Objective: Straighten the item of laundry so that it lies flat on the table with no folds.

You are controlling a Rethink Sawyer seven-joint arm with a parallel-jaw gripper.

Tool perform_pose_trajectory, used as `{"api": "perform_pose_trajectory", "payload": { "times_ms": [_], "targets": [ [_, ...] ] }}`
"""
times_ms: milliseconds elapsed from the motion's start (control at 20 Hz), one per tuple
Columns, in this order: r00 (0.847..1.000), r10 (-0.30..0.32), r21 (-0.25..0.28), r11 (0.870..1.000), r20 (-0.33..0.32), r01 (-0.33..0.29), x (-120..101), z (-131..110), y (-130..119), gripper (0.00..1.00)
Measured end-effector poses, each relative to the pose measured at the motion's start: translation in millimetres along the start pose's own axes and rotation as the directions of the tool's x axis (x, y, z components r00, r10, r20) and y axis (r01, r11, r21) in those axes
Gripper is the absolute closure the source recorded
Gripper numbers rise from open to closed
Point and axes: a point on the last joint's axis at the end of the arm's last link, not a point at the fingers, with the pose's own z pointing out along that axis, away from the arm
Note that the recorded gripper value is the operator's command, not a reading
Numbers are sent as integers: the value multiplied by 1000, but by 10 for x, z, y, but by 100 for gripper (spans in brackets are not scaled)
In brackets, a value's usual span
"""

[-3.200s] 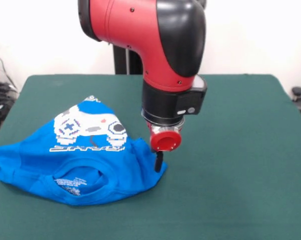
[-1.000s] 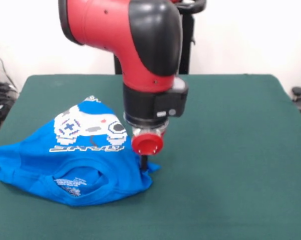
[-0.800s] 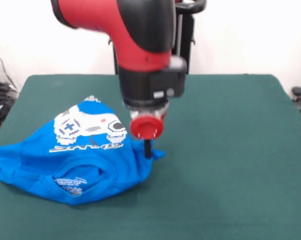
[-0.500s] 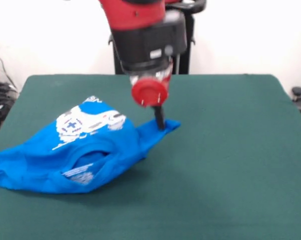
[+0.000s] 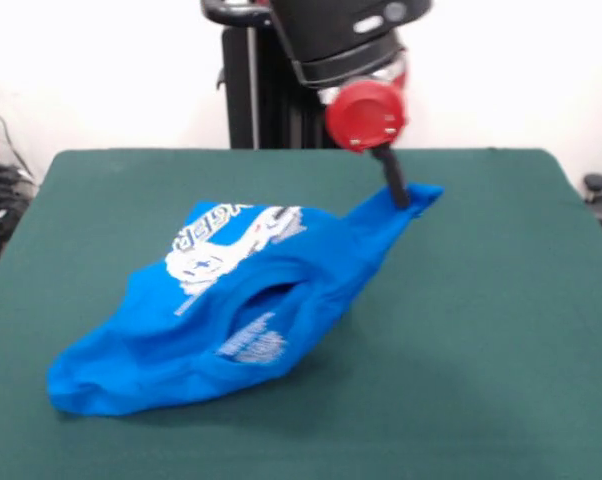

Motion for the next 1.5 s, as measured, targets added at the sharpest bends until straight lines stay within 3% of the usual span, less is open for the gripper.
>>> {"api": "perform_pose_trajectory", "payload": {
  "times_ms": [350,700,1100,1200,1500],
  "targets": [
    [997,-65,-26,998,-43,64,518,258,-41,100],
    [991,-123,-70,990,-46,120,980,462,-120,100],
    [978,-198,-67,979,-57,195,1652,672,-251,100],
    [971,-235,-79,970,-45,231,1887,766,-212,100],
    [955,-296,-92,951,11,296,2150,1080,66,100]
  ]
}}
